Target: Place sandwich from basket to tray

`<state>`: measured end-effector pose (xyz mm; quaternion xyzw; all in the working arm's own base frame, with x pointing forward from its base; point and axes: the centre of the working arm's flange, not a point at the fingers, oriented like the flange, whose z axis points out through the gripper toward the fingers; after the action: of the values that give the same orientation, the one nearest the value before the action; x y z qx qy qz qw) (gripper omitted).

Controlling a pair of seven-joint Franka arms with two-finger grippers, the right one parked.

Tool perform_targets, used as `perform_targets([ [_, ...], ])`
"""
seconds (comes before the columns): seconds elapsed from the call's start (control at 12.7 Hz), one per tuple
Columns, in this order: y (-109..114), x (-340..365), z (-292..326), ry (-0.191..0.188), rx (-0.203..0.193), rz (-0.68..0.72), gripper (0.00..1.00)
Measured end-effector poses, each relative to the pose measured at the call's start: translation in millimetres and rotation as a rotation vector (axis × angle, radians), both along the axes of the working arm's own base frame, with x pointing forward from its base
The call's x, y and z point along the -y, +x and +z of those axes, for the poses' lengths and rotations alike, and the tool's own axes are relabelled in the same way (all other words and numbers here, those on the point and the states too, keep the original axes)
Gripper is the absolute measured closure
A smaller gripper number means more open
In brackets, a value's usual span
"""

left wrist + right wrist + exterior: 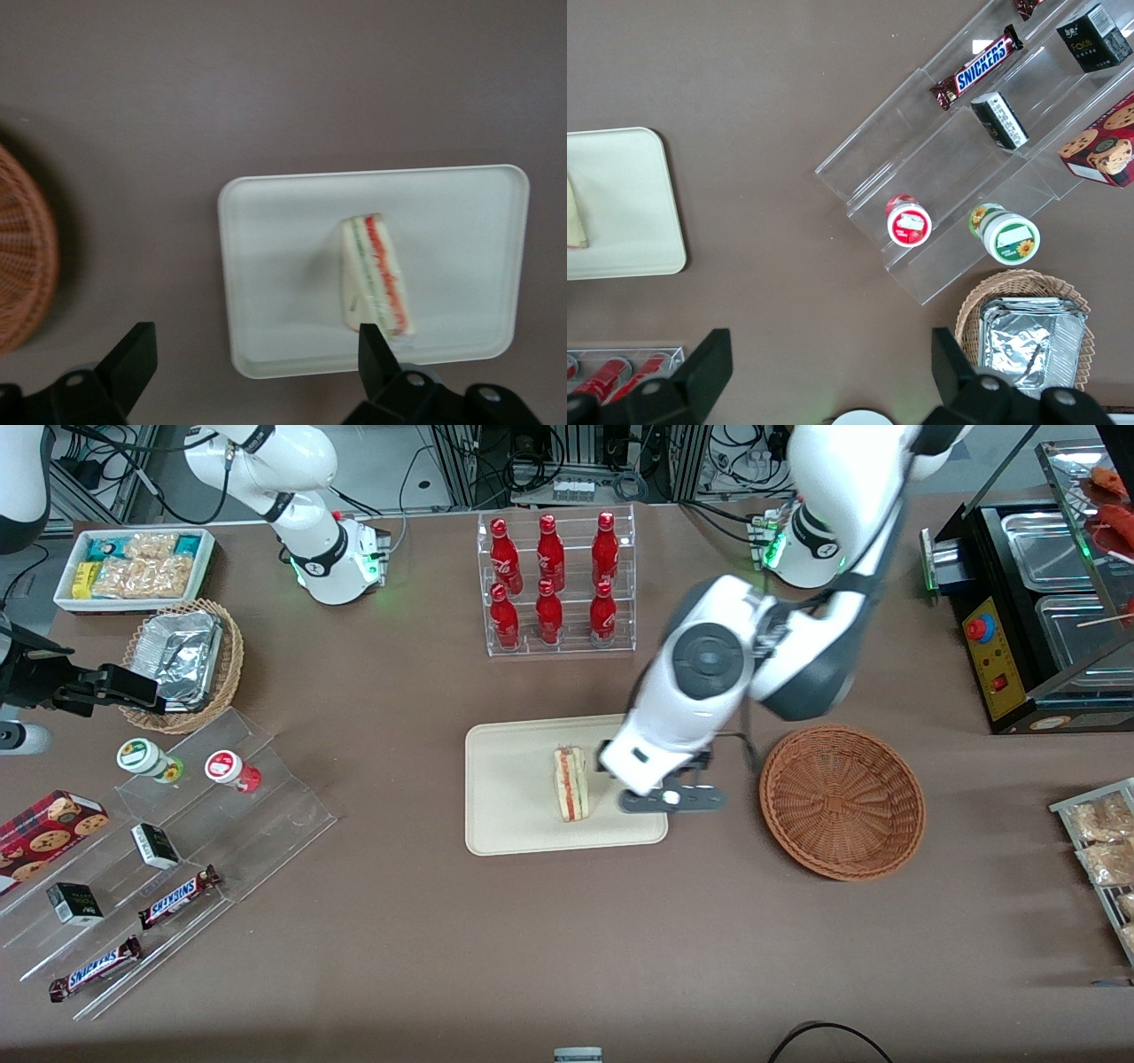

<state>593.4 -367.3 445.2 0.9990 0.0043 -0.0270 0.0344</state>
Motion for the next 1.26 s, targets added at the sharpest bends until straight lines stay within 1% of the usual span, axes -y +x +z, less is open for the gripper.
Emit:
perform_targets([
  [0.16,7.1,-44.9,12.9,0.009,-0.007,-0.005,0.0],
  [0.39,15.0,-119.7,29.5,0.01,-0.003,-0.042,0.0],
  [0.63,13.6,-187.3,48.1,0.017,-0.026,-0.052,0.0],
  [0.87,8.6,-221.3,61.7,0.019,-0.051,-0.076,0.0],
  [1.03,5.5,-243.2,68.4,0.02,-0.074,-0.084,0.0],
  [1.26,0.6,-282.0,79.6,0.016,-0.101,-0.097,0.0],
])
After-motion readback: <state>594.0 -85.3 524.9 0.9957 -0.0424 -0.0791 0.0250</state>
